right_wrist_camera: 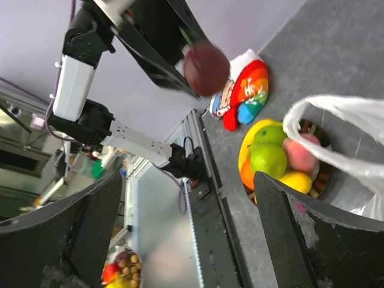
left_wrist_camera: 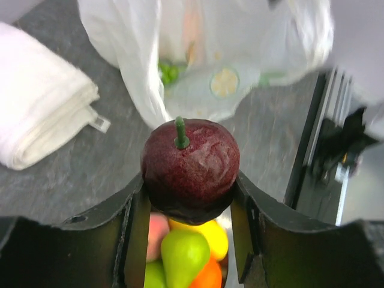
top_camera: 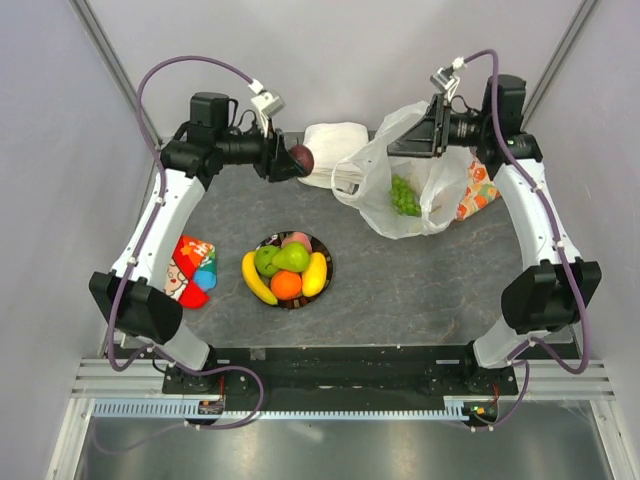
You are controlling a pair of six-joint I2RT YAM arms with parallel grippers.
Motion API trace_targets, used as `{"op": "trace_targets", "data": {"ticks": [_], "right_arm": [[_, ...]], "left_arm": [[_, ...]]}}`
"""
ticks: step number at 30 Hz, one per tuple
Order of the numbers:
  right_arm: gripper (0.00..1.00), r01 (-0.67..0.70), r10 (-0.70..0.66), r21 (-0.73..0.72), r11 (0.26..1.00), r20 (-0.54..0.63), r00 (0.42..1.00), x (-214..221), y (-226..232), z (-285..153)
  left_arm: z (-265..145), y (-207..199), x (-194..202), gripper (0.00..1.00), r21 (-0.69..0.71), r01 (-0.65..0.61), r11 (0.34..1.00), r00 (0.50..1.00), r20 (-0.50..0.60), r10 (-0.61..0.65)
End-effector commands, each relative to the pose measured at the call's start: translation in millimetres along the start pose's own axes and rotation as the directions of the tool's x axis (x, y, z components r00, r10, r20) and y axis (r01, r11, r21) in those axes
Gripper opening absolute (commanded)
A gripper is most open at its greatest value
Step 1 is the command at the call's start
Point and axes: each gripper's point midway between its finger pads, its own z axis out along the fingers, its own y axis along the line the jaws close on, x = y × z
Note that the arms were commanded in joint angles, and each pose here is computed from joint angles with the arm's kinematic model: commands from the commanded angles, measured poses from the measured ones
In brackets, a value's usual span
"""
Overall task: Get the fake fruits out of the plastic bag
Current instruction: Place the fake fruit on the plate.
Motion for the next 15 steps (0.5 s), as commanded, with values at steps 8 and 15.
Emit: {"op": "trace_targets", "data": {"ticks": [8,15], "right_arm": [[0.98,0.394,-0.405,0.167,0.904,0.038,0.913,3,20,-11],[0.98,0.407,-0.430,0.353,0.842,-0.016,0.903,8,-14,-9]], "left_arm": [[-32,30,93,0.02,0.089,-0.366,0.926,0.792,-0.493,0.360],[-46,71,124,0.02,0.028,-0.258,0.966,0.787,-0.573,0.227]]}}
